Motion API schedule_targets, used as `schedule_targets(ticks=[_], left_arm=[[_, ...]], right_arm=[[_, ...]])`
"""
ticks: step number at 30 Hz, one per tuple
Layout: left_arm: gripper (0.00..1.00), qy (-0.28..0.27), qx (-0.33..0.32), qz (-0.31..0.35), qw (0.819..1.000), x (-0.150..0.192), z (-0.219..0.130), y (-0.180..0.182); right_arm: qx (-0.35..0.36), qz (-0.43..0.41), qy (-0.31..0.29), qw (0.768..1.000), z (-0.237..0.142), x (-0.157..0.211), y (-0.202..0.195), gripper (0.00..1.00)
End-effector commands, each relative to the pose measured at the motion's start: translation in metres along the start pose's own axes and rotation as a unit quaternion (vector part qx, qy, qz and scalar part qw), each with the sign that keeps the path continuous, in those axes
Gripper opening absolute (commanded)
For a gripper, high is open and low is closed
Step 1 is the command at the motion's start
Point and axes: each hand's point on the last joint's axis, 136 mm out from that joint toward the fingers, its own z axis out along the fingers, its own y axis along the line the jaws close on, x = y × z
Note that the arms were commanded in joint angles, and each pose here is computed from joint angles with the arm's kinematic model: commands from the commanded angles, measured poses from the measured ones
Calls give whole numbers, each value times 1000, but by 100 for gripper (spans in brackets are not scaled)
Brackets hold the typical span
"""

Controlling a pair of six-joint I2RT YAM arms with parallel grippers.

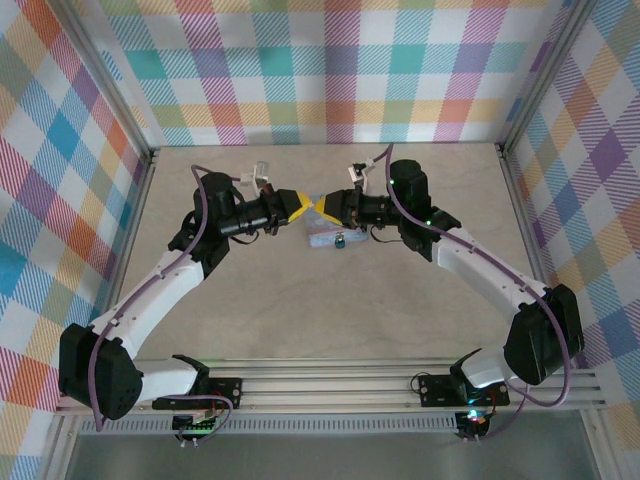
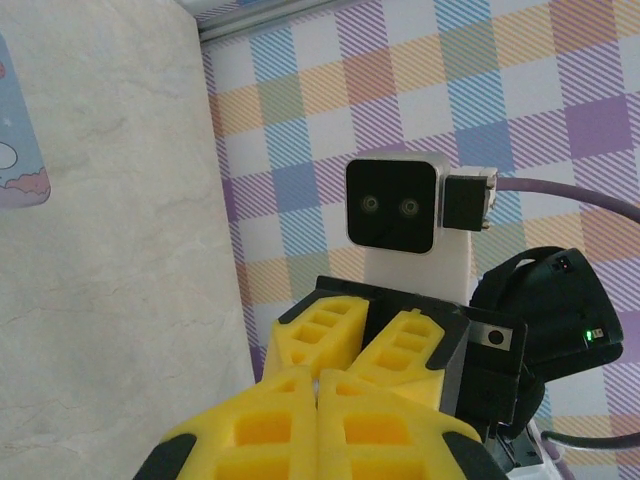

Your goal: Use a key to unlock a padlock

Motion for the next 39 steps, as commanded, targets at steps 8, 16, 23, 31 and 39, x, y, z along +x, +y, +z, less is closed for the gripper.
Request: schedule_targets(ticks=[8,16,23,31,39], left_arm=[[0,47,28,16,998,19,1,-15],[25,72,10,58,996,23,-4,-12],[43,117,-40,139,983,25,-29,-14],[46,196,18,261,945,58,-36,-29],[46,215,7,341,915,75,-19,-15]], right_arm=[[-16,-55,17,998,-2,6,6,0],[-1,-127,56,990,-12,21,12,0],[47,-218,159,962,-30,48,11,0],[47,-280,235,929,-42,64,15,0],[37,-300,259,917,-42,68,19,0]])
